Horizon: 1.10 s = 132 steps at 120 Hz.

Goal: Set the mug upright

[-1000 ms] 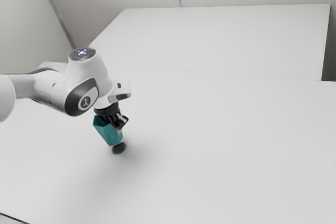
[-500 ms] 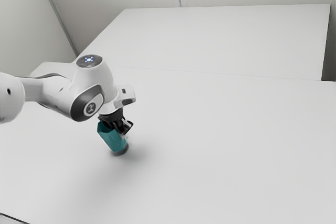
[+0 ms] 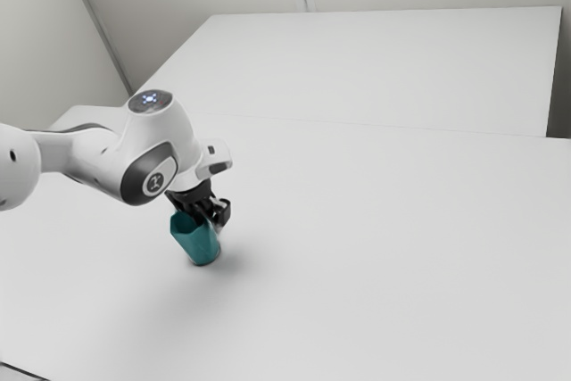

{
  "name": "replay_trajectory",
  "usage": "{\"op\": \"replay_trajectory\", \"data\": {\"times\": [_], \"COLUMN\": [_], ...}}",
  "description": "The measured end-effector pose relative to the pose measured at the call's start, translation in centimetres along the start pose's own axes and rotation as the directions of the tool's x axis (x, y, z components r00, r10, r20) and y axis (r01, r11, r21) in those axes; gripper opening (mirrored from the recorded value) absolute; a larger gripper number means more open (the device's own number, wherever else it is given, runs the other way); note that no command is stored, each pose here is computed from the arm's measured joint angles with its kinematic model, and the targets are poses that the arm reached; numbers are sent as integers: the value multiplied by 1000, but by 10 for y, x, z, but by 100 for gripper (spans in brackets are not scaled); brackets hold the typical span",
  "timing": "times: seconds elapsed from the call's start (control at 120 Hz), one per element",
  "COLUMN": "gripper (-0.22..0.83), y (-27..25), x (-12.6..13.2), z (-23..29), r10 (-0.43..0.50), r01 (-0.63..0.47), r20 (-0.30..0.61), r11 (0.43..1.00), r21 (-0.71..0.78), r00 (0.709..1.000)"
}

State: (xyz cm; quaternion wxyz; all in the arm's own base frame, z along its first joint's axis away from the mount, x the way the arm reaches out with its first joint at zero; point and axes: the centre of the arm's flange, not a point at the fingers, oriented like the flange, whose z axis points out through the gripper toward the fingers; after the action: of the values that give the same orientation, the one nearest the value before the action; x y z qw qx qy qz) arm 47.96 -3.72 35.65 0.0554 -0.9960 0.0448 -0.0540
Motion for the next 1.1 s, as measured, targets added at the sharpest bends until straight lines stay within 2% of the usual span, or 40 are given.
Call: {"op": "replay_trajectory", "data": {"times": [0.108,0.267,0.533,0.8,0.975,1.1], "gripper": [29,37,54,59,61,61], "y": [1,1,-7,-25,-46,-52], "x": [1,3,46,73,91,94], "z": [-13,-30,-111,-170,-214,-247], "r10": [1,-2,-64,-96,-120,-124], "r01": [0,3,62,100,124,128], "r20": [-27,-55,-44,54,63,60], "r11": [1000,1000,997,993,990,989], "r21": [4,9,-37,-67,-74,-71], "r00": [1000,998,997,994,991,990]}}
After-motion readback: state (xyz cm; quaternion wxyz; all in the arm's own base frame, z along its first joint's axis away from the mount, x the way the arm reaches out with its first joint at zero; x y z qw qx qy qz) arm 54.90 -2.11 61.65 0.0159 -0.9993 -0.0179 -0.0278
